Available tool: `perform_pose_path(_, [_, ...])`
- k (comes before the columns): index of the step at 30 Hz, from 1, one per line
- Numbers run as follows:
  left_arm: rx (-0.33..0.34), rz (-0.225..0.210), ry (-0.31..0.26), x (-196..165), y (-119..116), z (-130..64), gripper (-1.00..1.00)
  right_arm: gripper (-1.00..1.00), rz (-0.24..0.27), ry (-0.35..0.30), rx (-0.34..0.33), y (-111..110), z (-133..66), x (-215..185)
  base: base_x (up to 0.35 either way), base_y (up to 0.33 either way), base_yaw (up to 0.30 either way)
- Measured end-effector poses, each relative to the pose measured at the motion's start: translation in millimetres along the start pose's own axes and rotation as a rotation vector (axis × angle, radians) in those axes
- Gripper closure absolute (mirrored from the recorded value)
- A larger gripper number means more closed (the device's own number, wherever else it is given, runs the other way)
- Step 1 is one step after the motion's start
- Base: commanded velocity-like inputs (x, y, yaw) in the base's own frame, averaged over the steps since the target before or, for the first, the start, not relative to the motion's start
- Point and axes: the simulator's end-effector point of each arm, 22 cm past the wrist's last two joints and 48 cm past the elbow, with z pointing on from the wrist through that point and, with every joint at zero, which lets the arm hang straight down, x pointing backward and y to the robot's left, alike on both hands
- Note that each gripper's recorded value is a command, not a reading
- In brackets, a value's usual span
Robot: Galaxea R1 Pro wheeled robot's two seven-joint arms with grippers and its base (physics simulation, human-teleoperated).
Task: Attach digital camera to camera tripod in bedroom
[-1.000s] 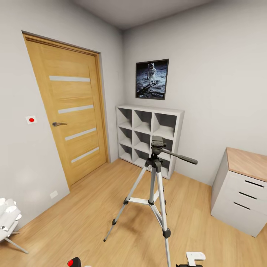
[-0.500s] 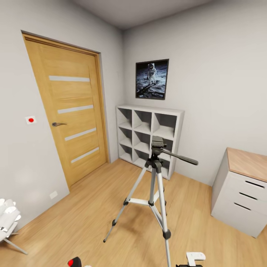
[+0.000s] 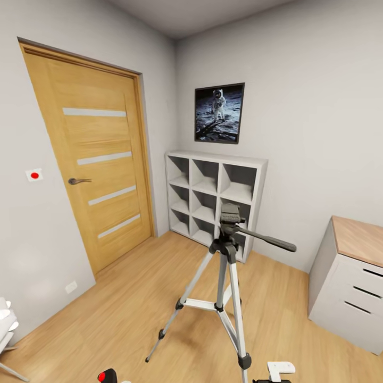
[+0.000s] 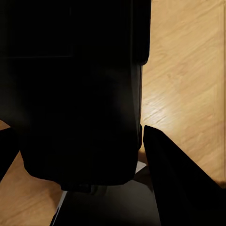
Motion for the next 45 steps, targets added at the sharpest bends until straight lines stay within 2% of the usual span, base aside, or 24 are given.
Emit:
perform_pose_path(9, [-0.002, -0.001, 0.001, 0, 1, 0.3, 1.00, -1.00, -0.002, 0.000, -0.001, 0, 0.1, 0, 0.016, 0.000, 0.000])
perform_pose_path(13, [0.011, -0.042, 0.015, 17, 0, 1.1, 1.00, -1.00, -0.014, -0.001, -0.006, -9, 0.6, -5, 0.000, 0.000, 0.000])
perform_pose_path(18, [0.008, -0.036, 0.048, 40, 5, 2.4, 1.00, -1.00, -0.014, 0.009, -0.040, 8, 0.0, -3, 0.000, 0.000, 0.000])
perform_pose_path(27, [0.002, -0.030, 0.059, 70, 17, 3.8, 1.00, -1.00, -0.031, 0.023, 0.013, -6, 0.2, 12, 0.008, 0.010, 0.000])
perform_pose_path(32, [0.004, -0.029, 0.059, 85, 22, 3.9, 1.00, -1.00, -0.032, 0.045, 0.029, -11, -0.5, 24, 0.126, 0.178, 0.000])
perform_pose_path(45, [-0.003, -0.015, 0.121, 139, 40, 1.3, 1.00, -1.00, -0.036, 0.110, 0.040, -14, -3.4, 56, 0.184, 0.280, -0.010])
